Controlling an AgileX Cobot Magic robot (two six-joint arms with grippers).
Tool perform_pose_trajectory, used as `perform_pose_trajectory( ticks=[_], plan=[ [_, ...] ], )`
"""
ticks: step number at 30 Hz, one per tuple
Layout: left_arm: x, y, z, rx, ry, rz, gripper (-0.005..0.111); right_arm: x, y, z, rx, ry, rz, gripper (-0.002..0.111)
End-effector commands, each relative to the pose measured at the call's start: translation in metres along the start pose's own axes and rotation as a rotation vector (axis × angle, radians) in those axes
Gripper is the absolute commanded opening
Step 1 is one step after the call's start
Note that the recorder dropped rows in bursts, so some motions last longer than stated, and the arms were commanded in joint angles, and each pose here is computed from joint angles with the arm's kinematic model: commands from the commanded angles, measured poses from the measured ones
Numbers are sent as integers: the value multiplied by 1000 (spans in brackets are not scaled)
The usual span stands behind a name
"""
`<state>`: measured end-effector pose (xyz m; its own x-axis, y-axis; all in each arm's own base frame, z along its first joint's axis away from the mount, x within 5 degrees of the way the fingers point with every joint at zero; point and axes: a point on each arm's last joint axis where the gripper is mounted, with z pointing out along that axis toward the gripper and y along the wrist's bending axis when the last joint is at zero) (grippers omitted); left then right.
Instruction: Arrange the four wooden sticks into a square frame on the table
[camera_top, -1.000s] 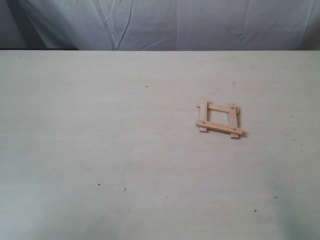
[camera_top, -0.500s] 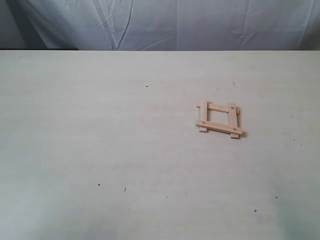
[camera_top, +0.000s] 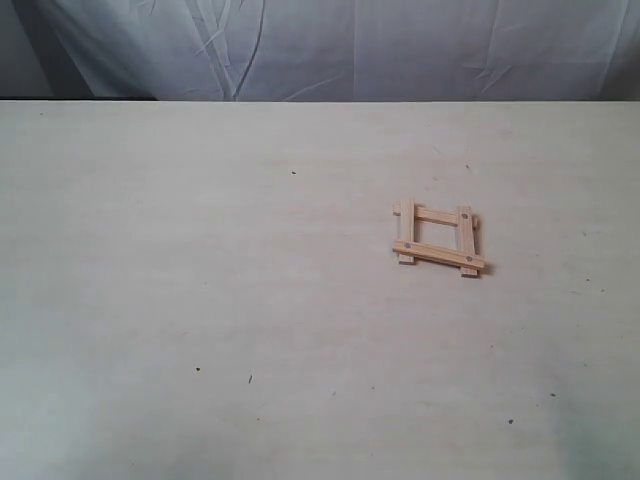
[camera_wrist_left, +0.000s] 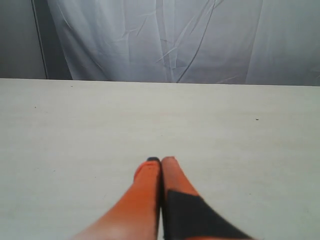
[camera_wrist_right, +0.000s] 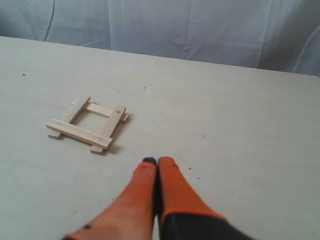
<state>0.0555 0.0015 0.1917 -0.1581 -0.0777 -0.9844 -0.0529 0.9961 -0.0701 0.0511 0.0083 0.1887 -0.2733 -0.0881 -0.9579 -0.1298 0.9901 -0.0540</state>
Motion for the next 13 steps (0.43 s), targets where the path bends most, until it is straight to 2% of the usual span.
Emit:
perform_pose_trajectory(
  ticks=[1,13],
  plan=[
    [0,0,0,-2,-16,2,0,0,0,0,8,-10,2,1],
    [0,1,0,-8,-16,26,0,0,0,0,8,-10,2,1]
  ],
)
